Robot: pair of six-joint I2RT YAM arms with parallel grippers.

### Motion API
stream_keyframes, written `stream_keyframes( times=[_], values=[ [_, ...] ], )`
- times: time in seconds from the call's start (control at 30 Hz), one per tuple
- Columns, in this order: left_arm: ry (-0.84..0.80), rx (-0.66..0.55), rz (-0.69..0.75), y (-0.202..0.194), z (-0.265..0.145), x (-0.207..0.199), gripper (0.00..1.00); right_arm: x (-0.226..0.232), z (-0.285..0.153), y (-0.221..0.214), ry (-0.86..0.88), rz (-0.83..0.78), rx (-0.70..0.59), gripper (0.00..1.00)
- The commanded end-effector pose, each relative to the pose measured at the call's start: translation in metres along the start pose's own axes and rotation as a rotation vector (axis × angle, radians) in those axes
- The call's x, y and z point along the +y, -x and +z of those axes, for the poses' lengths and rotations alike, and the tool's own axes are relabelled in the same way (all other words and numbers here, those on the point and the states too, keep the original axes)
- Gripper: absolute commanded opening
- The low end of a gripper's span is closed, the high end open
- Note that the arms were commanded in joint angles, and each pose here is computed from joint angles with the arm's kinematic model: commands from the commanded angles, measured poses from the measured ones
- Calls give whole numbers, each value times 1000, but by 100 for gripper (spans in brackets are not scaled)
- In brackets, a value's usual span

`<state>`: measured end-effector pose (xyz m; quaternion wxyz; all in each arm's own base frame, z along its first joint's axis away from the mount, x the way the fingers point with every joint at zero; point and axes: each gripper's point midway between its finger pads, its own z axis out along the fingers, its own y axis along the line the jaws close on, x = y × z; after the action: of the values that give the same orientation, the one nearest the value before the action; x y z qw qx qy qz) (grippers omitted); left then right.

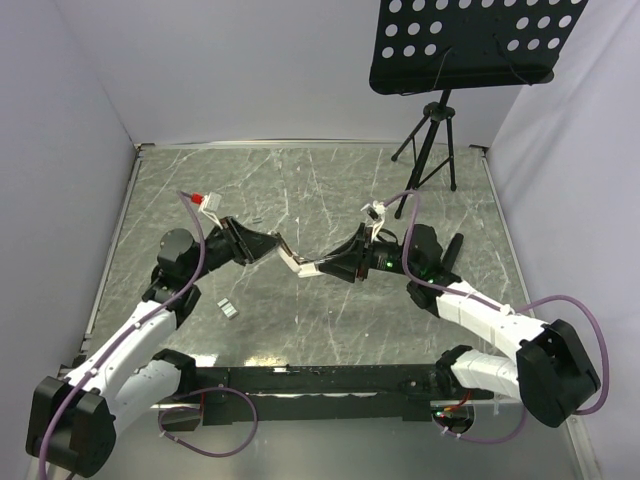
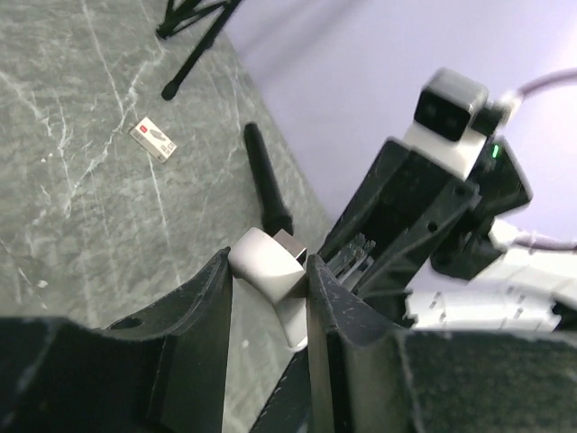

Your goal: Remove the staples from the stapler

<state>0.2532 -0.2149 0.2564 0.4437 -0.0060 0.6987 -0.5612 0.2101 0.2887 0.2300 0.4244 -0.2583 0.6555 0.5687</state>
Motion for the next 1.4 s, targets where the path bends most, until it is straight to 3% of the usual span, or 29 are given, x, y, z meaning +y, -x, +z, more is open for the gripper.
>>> stream_keyframes(
  times=[0.0,0.17,0.37,0.8,1.07,1.17,1.2,1.3,1.37],
  values=[
    [-145,11,344,21,-1,-36,1,4,-2,17,15,-75,30,42],
    [-269,189,474,-1,-4,-49,1,19,-4,17,84,-125,122,64],
    [-302,235,517,-4,-5,-54,1,20,2,22,90,-148,172,74],
    [-275,217,496,4,-1,-57,1,23,57,-1,-39,-250,309,76],
    [-274,184,467,8,0,-59,1,9,67,-19,-110,-305,369,65],
    [-240,179,446,10,4,-52,1,9,66,-22,-109,-309,366,50],
    [-232,183,439,10,5,-50,1,9,65,-21,-113,-310,358,37],
    [-191,178,403,13,10,-42,1,10,62,-19,-123,-315,327,14],
    [-124,174,366,15,16,-29,2,6,59,-17,-156,-311,308,7]
  ],
)
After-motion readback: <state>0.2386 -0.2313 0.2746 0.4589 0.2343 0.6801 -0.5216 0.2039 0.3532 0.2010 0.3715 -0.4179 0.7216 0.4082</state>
